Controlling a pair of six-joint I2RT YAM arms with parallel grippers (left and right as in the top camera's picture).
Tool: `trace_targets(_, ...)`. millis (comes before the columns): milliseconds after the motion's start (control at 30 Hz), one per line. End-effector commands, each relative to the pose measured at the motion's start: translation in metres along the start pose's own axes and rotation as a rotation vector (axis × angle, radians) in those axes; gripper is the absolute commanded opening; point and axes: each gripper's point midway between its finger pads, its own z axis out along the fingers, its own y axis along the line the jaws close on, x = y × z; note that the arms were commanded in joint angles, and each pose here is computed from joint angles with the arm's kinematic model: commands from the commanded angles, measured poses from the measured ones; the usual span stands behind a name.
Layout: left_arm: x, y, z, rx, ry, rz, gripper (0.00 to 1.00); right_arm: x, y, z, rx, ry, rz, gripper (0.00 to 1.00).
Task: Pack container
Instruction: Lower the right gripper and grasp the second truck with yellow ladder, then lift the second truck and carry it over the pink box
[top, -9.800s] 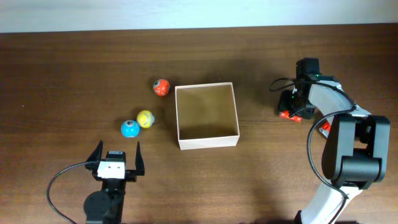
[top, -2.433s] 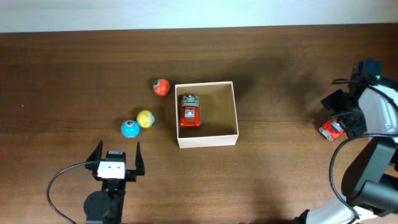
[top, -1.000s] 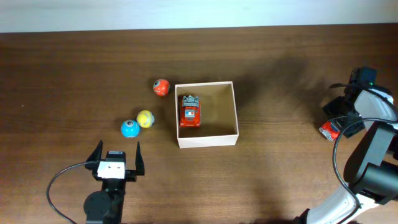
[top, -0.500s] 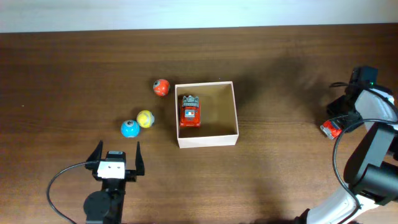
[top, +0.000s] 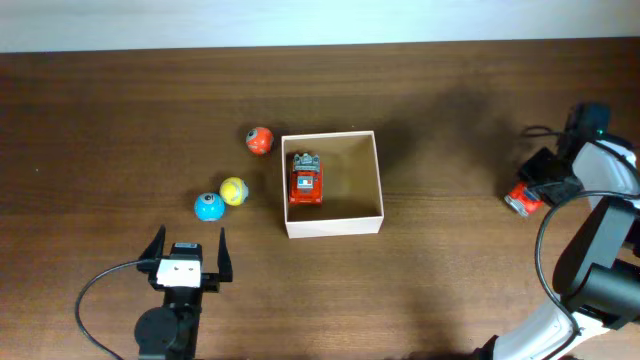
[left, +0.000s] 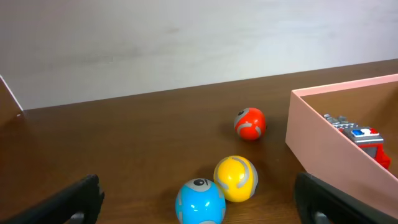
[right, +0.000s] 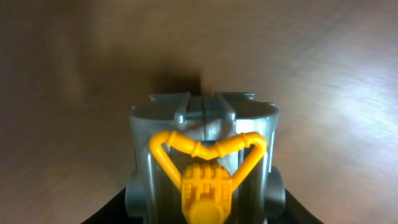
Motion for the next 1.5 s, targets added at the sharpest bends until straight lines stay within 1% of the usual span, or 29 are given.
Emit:
trace_targets(0,0.001,-0.001,0.000,0.005,-0.002,0.015,0.99,-0.005,0.053,-0.025,-0.285,0.023,-0.190,0.46)
trace_targets(267,0.001,-0.001,0.000,0.005,-0.002,0.015,0.99,0.010,0.134,-0.098,-0.797,0.045,-0.468,0.47)
trace_targets(400,0.001,-0.001,0.000,0.005,-0.002,0.015,0.99,0.027,0.163,-0.137,-1.012,0.060,-0.578,0.47)
trace_targets(500,0.001,0.000,0.000,0.005,-0.002,0.015,0.99,0.047,0.184,-0.165,-1.153,0.078,-0.661,0.47)
trace_targets(567,0.001,-0.001,0.000,0.005,-0.002,0.015,0.99,0.065,0.199,-0.180,-1.229,0.098,-0.717,0.47)
trace_targets(733,0.001,0.000,0.000,0.005,-0.002,0.015,0.99,0.113,0.233,-0.193,-1.278,0.157,-0.842,0.47)
trace_targets(867,0.001,-0.001,0.000,0.005,-0.002,0.015,0.99,0.158,0.260,-0.195,-1.279,0.199,-0.958,0.47)
trace_targets(933,0.001,-0.001,0.000,0.005,-0.002,0.015,0.99,0.176,0.273,-0.189,-1.225,0.208,-0.991,0.47)
trace_targets(1033,0.001,-0.001,0.000,0.005,-0.002,0.015,0.99,0.197,0.287,-0.172,-1.090,0.200,-1.014,0.47)
trace_targets(1200,0.001,-0.001,0.000,0.005,-0.002,0.015,0.99,0.222,0.297,-0.144,-0.837,0.158,-1.004,0.47)
trace_targets(1300,0.001,-0.001,0.000,0.005,-0.002,0.015,0.99,0.234,0.300,-0.136,-0.743,0.130,-0.998,0.47)
trace_targets(1467,0.001,-0.001,0.000,0.005,-0.002,0.015,0.99,0.244,0.299,-0.124,-0.602,0.078,-0.974,0.47)
